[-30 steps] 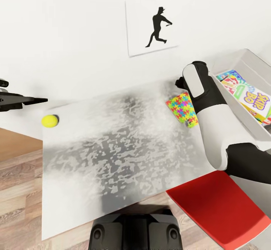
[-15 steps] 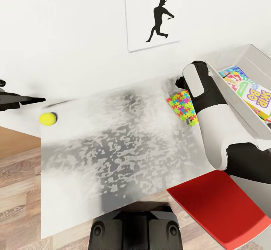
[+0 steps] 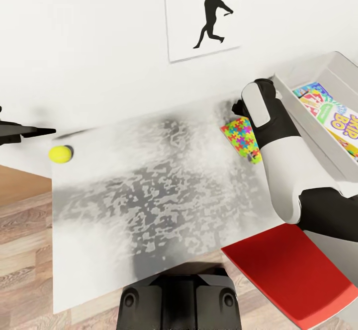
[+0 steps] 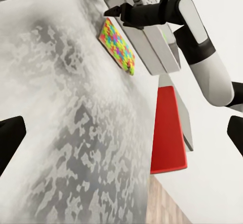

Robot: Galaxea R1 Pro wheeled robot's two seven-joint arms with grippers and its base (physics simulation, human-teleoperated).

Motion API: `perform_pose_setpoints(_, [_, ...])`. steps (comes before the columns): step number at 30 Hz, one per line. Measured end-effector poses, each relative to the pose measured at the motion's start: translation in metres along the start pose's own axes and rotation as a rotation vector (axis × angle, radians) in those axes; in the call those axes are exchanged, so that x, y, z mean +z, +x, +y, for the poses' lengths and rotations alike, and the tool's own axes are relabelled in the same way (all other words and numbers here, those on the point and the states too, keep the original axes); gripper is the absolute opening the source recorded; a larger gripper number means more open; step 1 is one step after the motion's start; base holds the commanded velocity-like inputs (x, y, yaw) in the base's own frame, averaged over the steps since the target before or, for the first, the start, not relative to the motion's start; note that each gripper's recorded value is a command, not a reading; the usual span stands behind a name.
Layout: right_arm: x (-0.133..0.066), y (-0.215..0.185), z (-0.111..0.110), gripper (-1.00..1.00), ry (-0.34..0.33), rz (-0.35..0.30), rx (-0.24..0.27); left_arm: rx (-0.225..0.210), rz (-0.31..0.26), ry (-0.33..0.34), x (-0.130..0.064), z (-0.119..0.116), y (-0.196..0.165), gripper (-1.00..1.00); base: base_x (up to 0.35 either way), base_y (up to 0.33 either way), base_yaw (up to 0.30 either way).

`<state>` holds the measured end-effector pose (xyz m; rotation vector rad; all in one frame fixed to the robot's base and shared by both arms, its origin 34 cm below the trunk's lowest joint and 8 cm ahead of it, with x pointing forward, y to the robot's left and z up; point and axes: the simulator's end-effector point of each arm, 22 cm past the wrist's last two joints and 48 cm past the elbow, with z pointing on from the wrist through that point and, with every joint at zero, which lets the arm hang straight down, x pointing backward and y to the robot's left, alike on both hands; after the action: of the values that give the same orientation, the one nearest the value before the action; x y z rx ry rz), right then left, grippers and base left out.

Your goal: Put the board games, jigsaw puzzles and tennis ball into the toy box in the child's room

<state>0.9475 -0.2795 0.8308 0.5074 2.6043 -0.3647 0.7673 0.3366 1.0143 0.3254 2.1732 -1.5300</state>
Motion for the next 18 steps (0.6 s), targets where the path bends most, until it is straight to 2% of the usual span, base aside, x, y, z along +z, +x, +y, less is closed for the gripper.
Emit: perform_pose_setpoints(18, [0.015, 0.006, 0.002, 1.00, 0.006, 0.011, -0.004, -0.023, 0.011, 0.000, 0.006, 0.015, 0.009, 1.00, 0.000, 0.000, 0.000])
